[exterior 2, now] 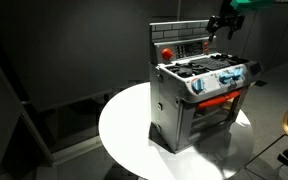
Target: Push the top button on the right side of the stove
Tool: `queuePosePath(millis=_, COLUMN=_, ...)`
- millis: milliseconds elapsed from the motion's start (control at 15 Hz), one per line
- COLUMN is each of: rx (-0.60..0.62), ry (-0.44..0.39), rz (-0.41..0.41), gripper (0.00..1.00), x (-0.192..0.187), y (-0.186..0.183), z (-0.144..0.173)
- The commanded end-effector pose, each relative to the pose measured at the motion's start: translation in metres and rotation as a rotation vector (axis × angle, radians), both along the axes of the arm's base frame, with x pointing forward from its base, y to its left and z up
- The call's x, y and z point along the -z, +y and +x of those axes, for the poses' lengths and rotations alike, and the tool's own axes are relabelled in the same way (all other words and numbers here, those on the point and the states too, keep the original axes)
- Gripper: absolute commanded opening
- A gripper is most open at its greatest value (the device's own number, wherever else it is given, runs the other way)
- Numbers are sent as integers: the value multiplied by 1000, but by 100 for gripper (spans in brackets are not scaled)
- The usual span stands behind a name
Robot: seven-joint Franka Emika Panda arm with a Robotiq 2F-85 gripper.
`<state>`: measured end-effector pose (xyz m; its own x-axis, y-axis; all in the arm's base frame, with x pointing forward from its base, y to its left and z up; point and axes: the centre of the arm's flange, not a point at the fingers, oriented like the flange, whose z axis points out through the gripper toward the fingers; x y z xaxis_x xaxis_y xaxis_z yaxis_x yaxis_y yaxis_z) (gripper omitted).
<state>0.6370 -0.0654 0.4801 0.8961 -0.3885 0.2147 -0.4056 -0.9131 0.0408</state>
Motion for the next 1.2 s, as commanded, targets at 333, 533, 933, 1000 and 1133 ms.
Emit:
queuePosePath(millis=333, rx=36, ry=51, rz=-2, gripper=100, x=1, y=-2, z=-5)
queuePosePath(millis=533, rx=36, ry=43, rz=-1, gripper=100, x=4, y=-3, z=-1)
queuePosePath(millis=933, rx=31, ry=42, rz=1, gripper=100, x=12, y=-4, z=7)
queuePosePath(millis=1000, rx=28, ry=41, rz=2, gripper=100, x=13, y=-4, z=8)
queuePosePath(millis=1133, rx=25, ry=34, rz=0, gripper=100, x=16, y=-4, z=11)
